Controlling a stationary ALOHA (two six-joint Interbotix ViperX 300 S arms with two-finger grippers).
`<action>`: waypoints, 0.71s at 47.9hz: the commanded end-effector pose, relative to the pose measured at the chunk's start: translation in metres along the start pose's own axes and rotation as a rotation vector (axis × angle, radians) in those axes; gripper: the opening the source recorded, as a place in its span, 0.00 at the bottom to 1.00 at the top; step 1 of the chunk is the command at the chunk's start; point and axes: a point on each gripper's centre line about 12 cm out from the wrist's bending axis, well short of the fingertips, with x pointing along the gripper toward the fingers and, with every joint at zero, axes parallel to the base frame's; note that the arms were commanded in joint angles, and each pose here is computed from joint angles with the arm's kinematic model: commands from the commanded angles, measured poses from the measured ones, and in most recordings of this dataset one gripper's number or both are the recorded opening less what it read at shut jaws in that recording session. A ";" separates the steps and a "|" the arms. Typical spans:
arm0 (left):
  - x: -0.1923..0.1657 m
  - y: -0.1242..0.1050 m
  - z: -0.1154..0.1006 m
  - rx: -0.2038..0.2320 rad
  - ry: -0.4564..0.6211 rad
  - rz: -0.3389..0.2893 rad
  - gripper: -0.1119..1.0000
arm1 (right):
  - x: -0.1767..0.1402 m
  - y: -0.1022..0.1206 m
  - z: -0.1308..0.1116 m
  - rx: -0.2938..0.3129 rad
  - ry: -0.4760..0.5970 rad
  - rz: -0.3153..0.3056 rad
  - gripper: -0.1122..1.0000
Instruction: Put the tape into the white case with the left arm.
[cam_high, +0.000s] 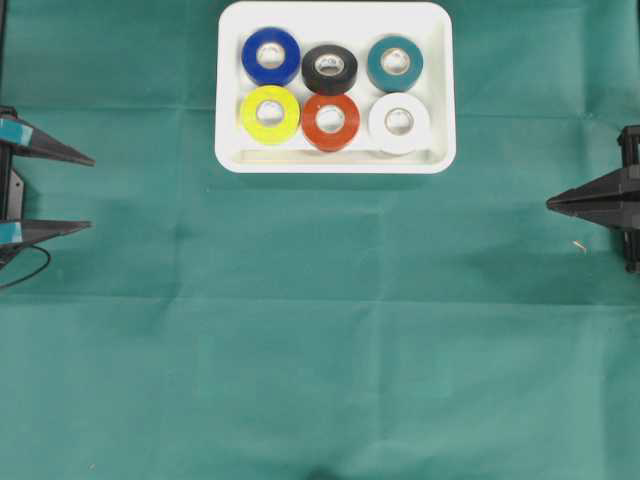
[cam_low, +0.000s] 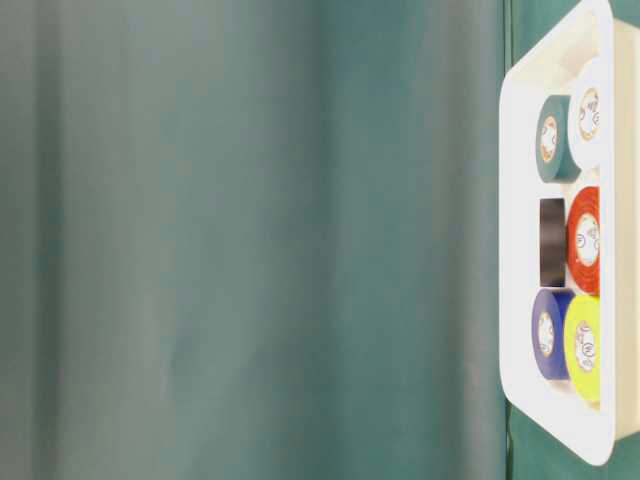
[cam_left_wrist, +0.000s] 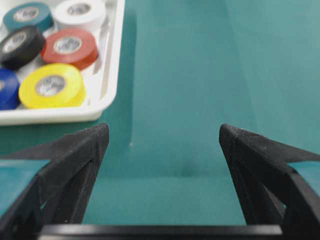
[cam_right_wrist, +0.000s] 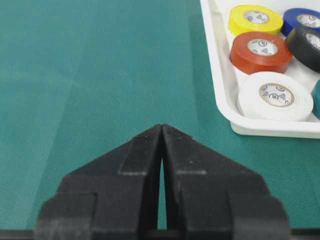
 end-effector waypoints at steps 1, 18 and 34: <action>0.000 0.002 0.004 0.004 -0.008 0.012 0.99 | 0.000 0.000 0.001 0.000 -0.007 0.002 0.02; 0.000 0.002 0.000 0.003 -0.007 0.013 0.99 | 0.000 0.000 0.001 0.000 -0.007 0.002 0.02; -0.003 0.002 0.001 0.003 -0.028 0.014 0.99 | 0.000 0.000 0.001 0.000 -0.008 0.000 0.02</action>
